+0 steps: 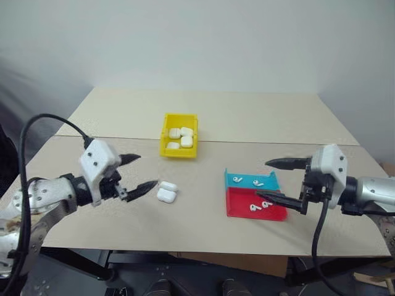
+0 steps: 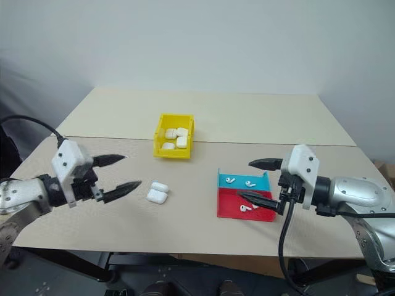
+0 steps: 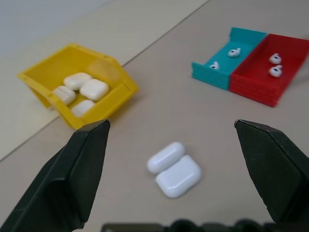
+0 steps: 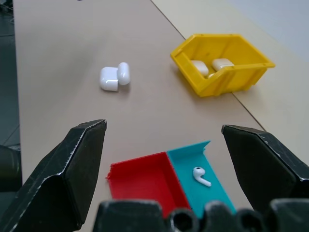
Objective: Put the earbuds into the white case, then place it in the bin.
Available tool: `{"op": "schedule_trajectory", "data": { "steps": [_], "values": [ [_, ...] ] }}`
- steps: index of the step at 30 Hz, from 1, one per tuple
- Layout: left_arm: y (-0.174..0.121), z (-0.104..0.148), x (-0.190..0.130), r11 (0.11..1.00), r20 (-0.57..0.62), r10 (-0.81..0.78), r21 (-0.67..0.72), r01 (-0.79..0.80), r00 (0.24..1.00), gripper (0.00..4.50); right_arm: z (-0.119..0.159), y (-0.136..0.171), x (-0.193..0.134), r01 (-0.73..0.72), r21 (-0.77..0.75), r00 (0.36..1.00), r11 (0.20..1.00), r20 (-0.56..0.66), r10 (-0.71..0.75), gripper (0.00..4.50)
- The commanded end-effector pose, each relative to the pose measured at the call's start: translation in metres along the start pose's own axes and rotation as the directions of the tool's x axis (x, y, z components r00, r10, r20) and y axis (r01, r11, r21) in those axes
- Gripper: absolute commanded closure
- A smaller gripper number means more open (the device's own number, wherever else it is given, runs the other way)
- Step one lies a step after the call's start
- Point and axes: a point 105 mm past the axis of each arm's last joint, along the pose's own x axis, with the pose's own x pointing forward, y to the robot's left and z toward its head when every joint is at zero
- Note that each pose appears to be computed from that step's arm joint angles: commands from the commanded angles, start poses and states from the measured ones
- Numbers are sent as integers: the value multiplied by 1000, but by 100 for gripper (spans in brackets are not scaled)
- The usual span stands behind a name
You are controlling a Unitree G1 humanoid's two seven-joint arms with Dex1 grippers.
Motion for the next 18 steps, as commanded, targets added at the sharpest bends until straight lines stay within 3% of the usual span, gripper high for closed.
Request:
{"op": "schedule_trajectory", "data": {
  "steps": [1, 3, 6, 8, 11, 15, 18],
  "values": [
    [5, -4, 8, 994, -132, 104, -22, -108, 986, 0, 13, -1, -1, 33, -10, 999, 999, 36, -32, 4],
    [7, -12, 11, 990, -270, 102, -71, -126, 957, 0, 14, 1, -2, 40, -2, 998, 999, 41, -40, 4],
    [1, -19, 13, 979, -456, -73, -203, -24, 887, 0, 14, 4, -2, 48, 13, 998, 999, 48, -49, 4],
    [-1, -14, 20, 953, -484, -180, -302, 30, 856, 0, 14, 6, -1, 52, 14, 997, 999, 57, -53, 4],
    [-8, -7, 29, 942, -499, -236, -328, 71, 834, 0, 16, 6, 2, 66, 22, 995, 998, 78, -68, 4],
    [-27, -15, 28, 919, -617, -357, -366, 146, 702, 0, 17, 10, 5, 72, 18, 993, 997, 96, -74, 4],
    [-29, -19, 28, 911, -666, -374, -392, 124, 646, 0, 17, 12, 6, 79, 21, 991, 997, 103, -80, 4]
  ]
}}
